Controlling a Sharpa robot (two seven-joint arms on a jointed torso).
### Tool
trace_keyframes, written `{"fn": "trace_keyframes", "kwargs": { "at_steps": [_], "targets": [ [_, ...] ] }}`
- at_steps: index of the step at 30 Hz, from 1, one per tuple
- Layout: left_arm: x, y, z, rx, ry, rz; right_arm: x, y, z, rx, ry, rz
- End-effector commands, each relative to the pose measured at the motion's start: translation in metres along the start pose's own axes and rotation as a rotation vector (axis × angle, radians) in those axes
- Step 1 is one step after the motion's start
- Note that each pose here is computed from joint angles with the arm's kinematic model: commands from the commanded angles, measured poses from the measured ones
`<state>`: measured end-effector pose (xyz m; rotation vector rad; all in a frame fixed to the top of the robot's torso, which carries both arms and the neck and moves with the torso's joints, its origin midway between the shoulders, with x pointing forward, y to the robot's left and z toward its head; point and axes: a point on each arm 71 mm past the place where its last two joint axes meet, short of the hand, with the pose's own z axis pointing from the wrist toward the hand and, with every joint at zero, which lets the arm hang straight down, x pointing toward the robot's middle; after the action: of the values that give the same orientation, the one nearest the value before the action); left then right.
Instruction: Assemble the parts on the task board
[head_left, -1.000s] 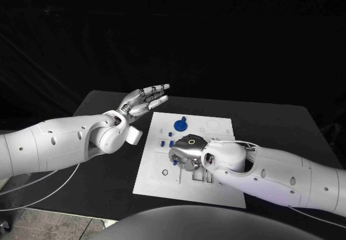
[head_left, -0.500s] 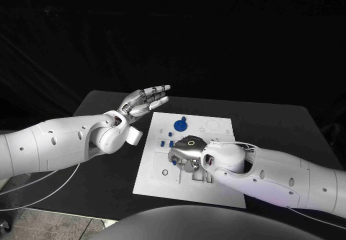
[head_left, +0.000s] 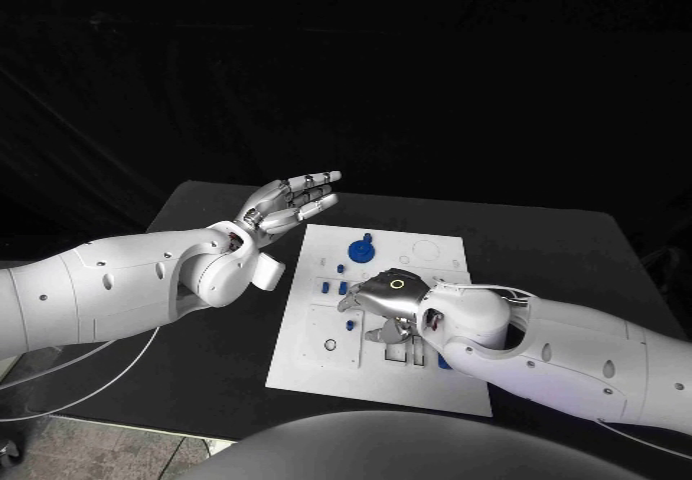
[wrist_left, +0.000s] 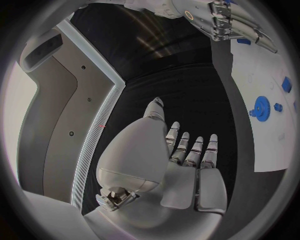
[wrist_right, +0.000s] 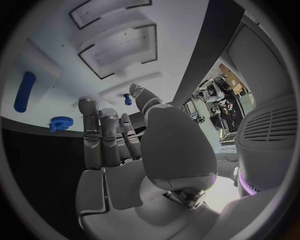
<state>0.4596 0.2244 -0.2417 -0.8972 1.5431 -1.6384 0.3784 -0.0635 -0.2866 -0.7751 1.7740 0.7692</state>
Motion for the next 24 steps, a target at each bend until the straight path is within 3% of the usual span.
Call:
{"fn": "trace_keyframes", "kwargs": {
  "at_steps": [1, 7, 11, 16, 24],
  "targets": [
    [0.0016, -0.0008, 0.0003, 0.005, 0.014, -0.017, -0.021, -0.013, -0.011, 0.045, -0.093, 0.0],
    [0.0015, -0.0007, 0.0004, 0.004, 0.013, -0.017, -0.048, -0.044, -0.037, 0.12, -0.142, 0.007],
    [0.0018, -0.0005, 0.001, 0.004, 0.013, -0.019, -0.056, -0.069, -0.053, 0.186, -0.155, 0.022],
    [0.0026, 0.0003, 0.0014, 0.003, 0.016, -0.023, -0.053, -0.09, -0.066, 0.251, -0.125, 0.031],
    [0.0033, 0.0029, 0.0034, 0.004, 0.017, -0.024, -0.038, -0.108, -0.077, 0.297, -0.099, 0.045]
  ]
}}
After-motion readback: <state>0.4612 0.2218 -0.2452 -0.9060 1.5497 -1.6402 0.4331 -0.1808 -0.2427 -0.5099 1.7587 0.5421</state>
